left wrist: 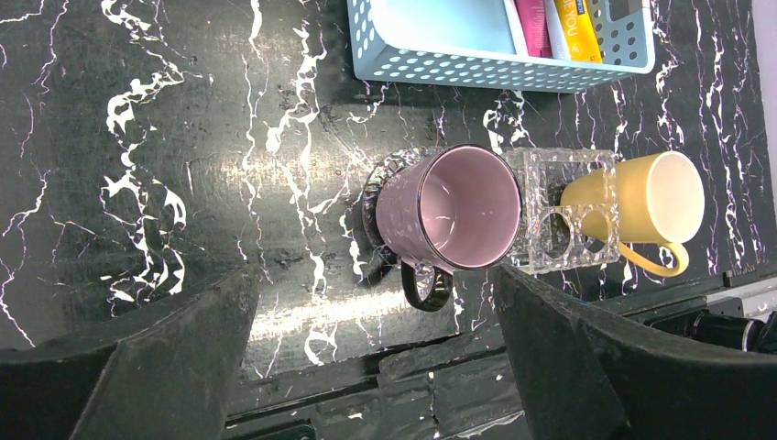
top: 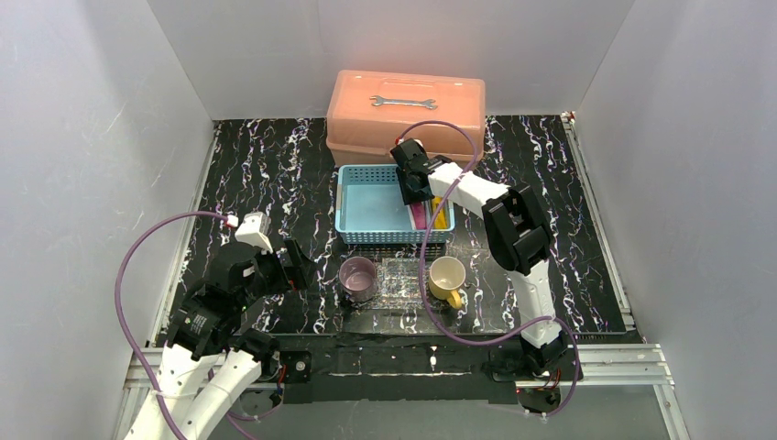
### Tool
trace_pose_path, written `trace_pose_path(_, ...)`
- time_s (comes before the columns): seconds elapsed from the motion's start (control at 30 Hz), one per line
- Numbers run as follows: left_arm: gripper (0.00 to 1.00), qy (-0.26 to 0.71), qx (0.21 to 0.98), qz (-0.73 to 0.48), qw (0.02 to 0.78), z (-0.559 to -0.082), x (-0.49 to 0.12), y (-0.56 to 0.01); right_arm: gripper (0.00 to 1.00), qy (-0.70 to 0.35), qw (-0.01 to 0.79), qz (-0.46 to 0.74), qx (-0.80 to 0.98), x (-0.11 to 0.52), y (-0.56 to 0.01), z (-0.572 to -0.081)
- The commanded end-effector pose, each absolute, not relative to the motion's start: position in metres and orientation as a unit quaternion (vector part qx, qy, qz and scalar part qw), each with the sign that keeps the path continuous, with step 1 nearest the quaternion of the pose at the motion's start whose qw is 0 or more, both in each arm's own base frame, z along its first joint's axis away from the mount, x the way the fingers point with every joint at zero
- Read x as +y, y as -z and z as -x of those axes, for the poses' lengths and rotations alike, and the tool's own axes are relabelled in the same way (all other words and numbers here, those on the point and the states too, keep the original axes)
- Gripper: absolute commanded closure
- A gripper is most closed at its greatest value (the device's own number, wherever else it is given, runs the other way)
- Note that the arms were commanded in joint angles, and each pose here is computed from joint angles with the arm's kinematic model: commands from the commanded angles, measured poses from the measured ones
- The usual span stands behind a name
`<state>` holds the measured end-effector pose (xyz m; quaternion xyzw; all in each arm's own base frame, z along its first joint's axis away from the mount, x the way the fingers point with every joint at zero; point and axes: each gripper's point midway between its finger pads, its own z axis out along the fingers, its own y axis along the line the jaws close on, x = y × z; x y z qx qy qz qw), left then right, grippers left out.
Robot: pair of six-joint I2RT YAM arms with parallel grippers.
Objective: Prepare toiletry sets of a toothbrush and toothpaste on the tray
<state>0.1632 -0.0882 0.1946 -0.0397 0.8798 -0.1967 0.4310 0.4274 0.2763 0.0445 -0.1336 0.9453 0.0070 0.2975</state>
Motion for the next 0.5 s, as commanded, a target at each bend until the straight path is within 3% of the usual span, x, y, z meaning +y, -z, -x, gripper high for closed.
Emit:
trace_pose_path(0.0,0.01,0.195,0.879,0.036,0.433,-0.164,-0.088,-0.197,0.59,-0.017,0.301,0.126,0.945,0.28,-0.037,-0.434)
trace_pose_path(0.17,0.01,0.194,0.88,0.036,0.432,-0.164,-0.088,-0.196,0.69,-0.02,0.307,0.124,0.943,0.28,-0.04,-0.435)
trace_pose_path(0.47,0.01,0.194,0.88,0.035,0.431,-0.164,-0.088,-0.196,0.71,-0.037,0.354,0.121,0.927,0.282,-0.087,-0.442)
